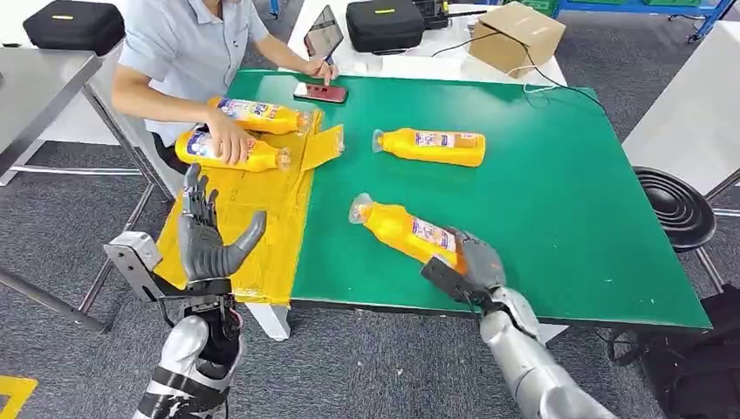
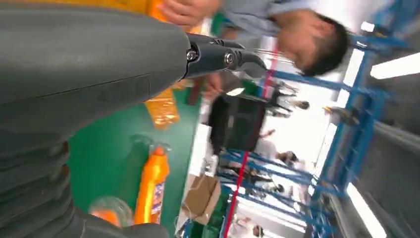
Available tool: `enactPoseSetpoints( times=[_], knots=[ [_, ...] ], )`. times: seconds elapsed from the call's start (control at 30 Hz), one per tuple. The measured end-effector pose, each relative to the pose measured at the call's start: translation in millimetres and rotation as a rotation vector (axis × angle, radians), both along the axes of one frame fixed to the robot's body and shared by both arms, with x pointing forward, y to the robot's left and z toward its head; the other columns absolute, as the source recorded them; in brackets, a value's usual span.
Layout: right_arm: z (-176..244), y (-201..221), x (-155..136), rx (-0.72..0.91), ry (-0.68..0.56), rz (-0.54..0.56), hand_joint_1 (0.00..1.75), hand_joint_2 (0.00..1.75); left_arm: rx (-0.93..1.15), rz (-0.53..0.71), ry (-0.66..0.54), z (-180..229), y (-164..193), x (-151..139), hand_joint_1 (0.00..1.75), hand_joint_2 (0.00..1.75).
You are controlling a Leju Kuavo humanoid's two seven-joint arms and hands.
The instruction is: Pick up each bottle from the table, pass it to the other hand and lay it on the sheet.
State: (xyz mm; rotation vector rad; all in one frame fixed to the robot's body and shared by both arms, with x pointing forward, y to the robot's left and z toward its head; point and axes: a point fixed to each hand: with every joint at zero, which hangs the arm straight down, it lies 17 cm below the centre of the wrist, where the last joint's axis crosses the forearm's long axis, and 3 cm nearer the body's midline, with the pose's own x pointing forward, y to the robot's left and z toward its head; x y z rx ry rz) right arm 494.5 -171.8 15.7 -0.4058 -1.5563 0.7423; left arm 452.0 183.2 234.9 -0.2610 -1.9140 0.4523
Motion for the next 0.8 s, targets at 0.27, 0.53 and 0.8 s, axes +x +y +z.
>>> enactPoseSetpoints(
  times=[0.27, 0.53, 0.8],
  knots=[
    [89, 62, -42, 0.378, -0.224, 0.024, 1.75, 1.75, -0.130, -0.464, 0.262, -94, -98, -18, 0.00, 1.75],
    [124, 97, -71, 0.436, -0.307, 0.126, 1.75, 1.75, -0.034, -0.560, 0.245, -120, -129, -50, 0.00, 1.75],
    [121, 158, -115, 0.463, -0.246, 0.330, 1.75, 1.75, 0.233, -0.536, -0.072, -77, -144, -90, 0.00, 1.75]
  ],
)
